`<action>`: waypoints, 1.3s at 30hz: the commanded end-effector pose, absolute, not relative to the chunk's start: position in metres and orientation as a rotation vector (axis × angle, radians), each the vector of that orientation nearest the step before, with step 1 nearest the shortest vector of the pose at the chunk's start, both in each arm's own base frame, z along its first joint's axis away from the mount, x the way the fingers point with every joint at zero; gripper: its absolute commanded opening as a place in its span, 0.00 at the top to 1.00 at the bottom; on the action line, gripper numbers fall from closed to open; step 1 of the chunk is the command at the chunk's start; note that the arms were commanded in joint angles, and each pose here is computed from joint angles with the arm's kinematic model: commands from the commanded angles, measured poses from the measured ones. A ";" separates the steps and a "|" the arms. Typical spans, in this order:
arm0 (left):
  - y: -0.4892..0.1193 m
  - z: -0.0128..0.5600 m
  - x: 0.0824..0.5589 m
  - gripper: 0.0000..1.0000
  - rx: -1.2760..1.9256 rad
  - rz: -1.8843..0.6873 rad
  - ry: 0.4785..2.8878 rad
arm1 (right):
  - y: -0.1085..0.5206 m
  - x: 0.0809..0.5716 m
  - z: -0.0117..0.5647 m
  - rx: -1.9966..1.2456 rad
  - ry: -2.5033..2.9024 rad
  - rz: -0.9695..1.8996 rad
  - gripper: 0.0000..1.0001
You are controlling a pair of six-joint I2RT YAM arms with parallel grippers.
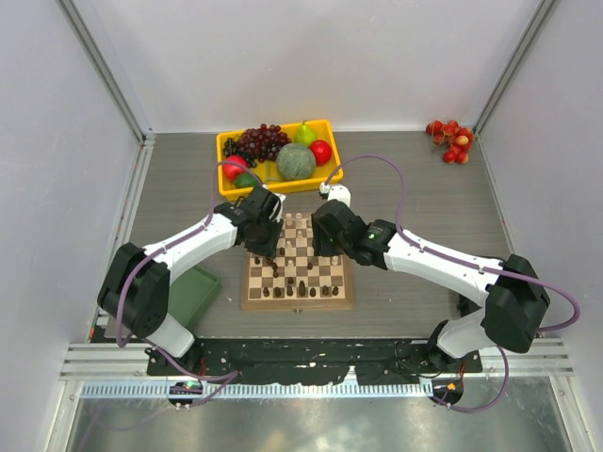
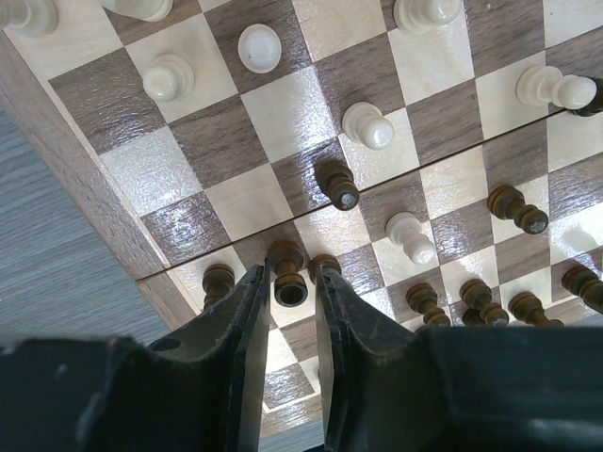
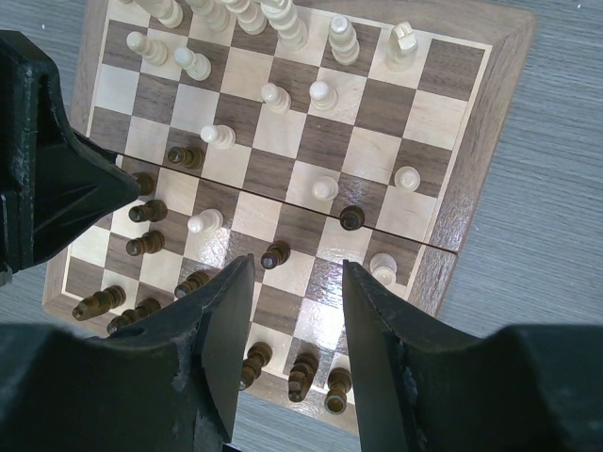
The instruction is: Set up the chess pieces on the board
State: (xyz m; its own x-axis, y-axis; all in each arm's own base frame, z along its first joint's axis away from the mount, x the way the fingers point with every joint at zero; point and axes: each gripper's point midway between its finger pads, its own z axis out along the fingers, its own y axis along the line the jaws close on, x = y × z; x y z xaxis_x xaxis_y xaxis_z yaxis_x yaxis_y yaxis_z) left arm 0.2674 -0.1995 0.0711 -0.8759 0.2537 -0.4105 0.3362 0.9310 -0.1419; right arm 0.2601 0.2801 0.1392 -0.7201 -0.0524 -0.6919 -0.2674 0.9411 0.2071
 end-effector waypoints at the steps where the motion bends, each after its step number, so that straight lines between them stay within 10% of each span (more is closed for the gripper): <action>1: -0.203 0.079 0.274 0.69 0.448 -0.306 2.676 | 0.284 0.268 0.158 -0.171 2.298 0.433 0.52; 39: -0.188 0.156 0.275 0.89 0.402 -0.311 2.471 | 0.288 0.267 0.158 -0.175 2.301 0.451 0.51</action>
